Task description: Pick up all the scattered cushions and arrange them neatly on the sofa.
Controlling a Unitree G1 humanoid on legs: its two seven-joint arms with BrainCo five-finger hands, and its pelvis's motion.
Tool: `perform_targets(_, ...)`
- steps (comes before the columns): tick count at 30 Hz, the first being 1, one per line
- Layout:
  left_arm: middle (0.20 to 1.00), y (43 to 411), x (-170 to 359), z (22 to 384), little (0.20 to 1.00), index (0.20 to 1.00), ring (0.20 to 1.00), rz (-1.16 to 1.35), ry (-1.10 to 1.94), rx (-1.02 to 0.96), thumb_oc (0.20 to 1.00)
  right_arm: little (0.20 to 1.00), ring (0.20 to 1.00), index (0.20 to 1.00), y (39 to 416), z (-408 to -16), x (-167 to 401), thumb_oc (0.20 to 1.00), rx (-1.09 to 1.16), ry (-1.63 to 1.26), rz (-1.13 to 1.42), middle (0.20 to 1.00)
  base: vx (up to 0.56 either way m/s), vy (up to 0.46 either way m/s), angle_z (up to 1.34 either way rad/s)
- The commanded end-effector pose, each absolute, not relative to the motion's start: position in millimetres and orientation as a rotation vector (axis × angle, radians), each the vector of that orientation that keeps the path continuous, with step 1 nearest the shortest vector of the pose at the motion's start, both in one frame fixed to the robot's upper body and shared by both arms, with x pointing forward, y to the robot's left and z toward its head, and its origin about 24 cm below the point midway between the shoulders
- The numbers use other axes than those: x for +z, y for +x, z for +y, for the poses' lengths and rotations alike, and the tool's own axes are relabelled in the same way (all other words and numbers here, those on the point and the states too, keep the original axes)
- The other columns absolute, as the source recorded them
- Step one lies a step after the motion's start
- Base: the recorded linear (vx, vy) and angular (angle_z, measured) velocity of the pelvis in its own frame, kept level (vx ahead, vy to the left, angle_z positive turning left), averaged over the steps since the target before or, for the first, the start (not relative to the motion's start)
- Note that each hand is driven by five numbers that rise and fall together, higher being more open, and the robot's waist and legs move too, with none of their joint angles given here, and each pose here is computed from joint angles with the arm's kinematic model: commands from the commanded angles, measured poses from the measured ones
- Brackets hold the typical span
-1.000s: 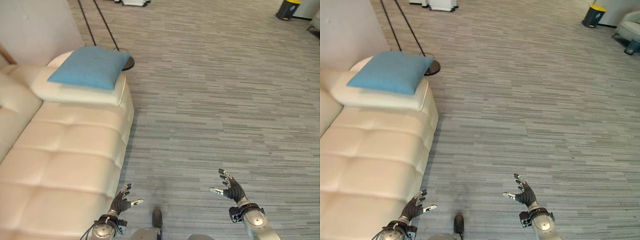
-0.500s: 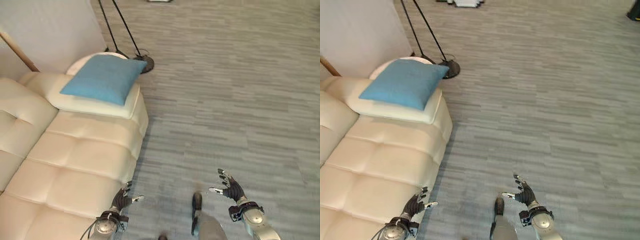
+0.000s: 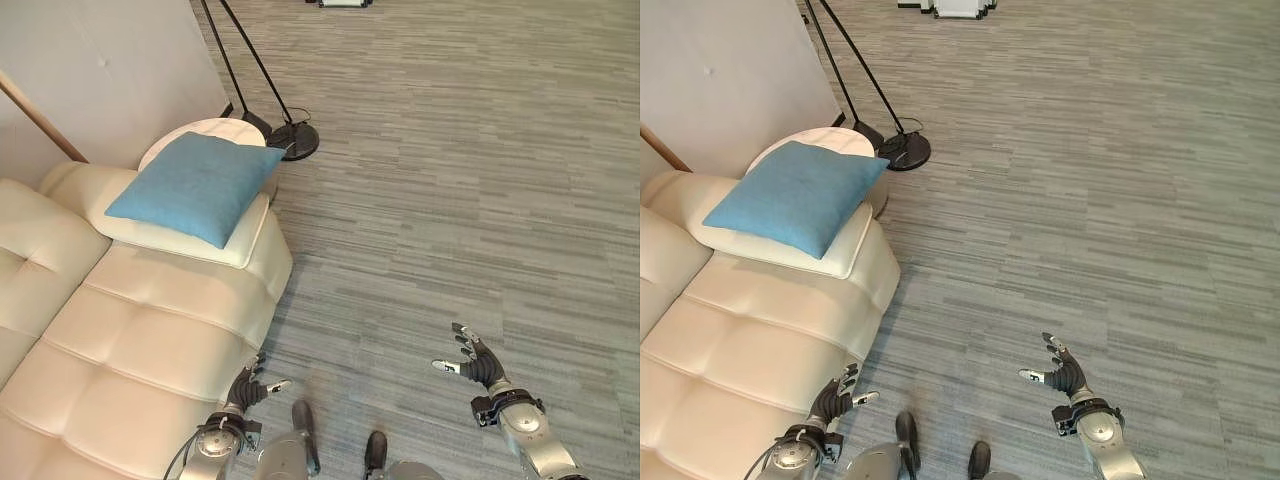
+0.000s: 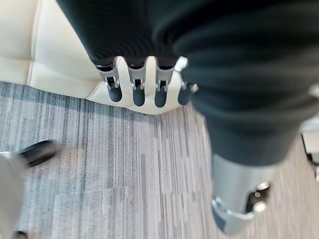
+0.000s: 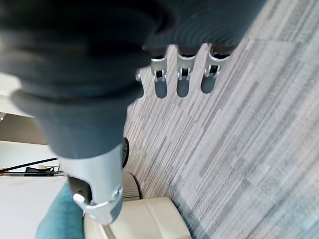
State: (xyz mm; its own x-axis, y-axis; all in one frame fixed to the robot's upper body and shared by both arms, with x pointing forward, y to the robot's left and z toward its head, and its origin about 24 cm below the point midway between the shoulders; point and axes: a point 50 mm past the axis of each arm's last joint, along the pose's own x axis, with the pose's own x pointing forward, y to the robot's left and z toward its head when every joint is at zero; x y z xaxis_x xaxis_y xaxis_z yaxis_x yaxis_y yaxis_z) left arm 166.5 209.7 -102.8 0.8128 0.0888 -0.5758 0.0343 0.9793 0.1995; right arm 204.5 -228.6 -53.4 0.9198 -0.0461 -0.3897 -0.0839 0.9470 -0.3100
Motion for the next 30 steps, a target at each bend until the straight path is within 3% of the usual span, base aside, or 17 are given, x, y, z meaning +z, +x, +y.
perform_targets(1,1.0,164,-97,225,1.0,1.0,1.0,0.594,0.214,0.095,1.0,1.0,1.0,1.0,205,-239,-37,1.0,-0.016,-0.338,0.312,1.0,0.34,0.155,0.2)
perform_targets(17,1.0,157,-96,247,1.0,1.0,1.0,0.61,0.254,0.149,1.0,1.0,1.0,1.0,209,-217,-39,1.0,0.05,-0.285,0.3,1.0,0.35,0.184,0.29)
perform_targets(30,1.0,168,-95,242,1.0,1.0,1.0,0.581,0.237,0.175,1.0,1.0,1.0,1.0,200,-230,-45,1.0,0.015,-0.305,0.348,1.0,0.36,-0.161,0.84)
